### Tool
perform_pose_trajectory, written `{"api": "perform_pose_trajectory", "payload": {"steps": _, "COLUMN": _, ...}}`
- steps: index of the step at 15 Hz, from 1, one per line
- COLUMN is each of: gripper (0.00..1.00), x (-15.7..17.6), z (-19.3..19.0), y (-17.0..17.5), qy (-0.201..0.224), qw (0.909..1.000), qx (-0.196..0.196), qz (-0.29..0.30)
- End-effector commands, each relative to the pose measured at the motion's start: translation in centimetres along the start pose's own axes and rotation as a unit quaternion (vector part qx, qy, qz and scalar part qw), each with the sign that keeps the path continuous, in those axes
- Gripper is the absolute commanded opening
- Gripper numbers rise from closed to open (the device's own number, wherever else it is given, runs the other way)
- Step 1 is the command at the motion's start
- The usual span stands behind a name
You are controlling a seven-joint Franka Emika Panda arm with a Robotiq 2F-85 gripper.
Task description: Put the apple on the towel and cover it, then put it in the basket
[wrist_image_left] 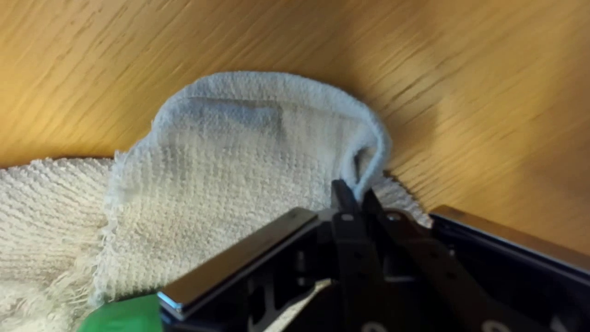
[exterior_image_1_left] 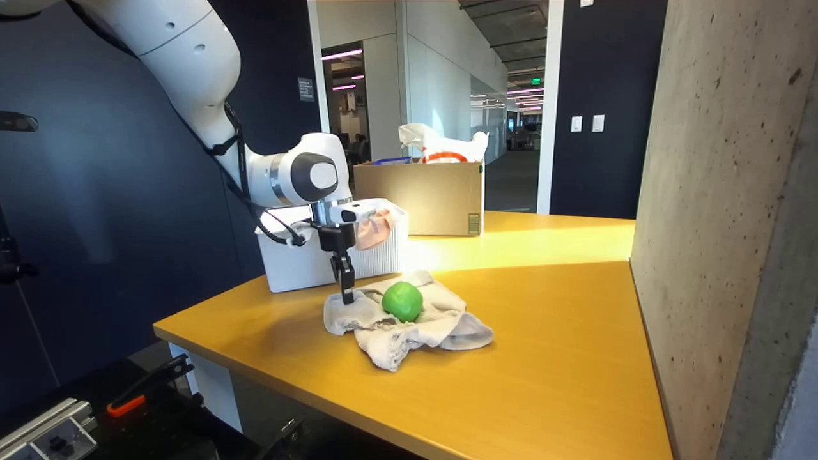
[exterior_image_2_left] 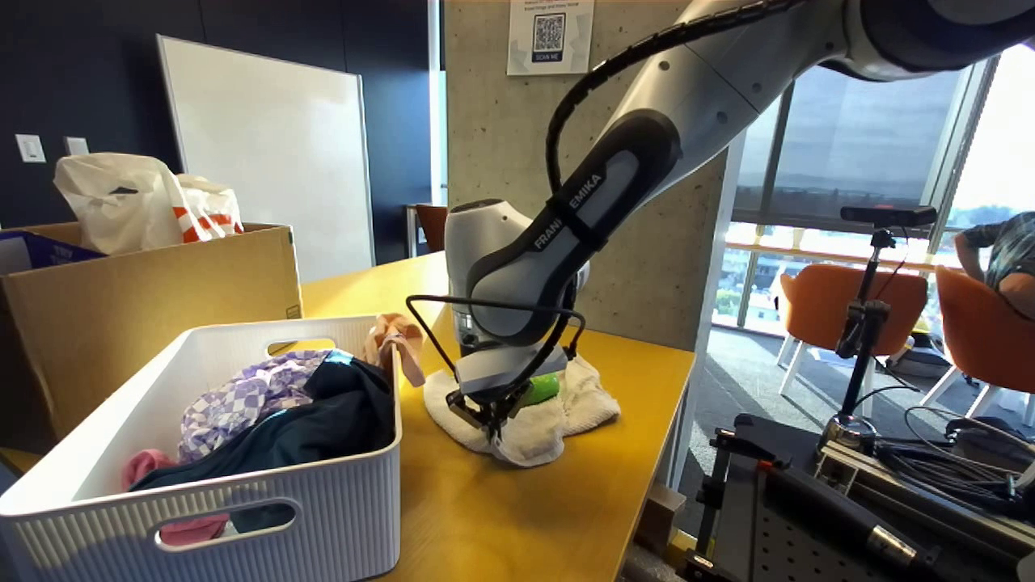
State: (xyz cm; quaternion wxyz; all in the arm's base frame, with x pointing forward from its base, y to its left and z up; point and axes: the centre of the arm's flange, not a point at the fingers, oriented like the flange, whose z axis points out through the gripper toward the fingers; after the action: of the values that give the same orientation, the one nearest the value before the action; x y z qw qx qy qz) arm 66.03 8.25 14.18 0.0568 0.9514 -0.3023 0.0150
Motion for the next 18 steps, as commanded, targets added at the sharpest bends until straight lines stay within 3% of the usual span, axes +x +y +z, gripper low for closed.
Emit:
{"api": "perform_pose_trajectory", "payload": {"steps": 1, "gripper": 0.01, "x": 0.1, "z": -2.6, "y": 1.9, "qy": 0.026, "qw": 0.9995, "qx": 0.005, "qz": 0.019}}
{"api": "perform_pose_trajectory", "payload": {"steps": 8, "gripper": 0.01, "x": 1.9, "z": -6.4, "y": 3.5, "qy": 0.054, "qw": 0.9977, "qx": 0.013, "qz": 0.038}}
{"api": "perform_pose_trajectory", "payload": {"steps": 18, "gripper": 0.01, "x": 1.7, "z": -9.1, "y": 9.1, "qy": 0.058, "qw": 0.9945, "qx": 0.019, "qz": 0.085}}
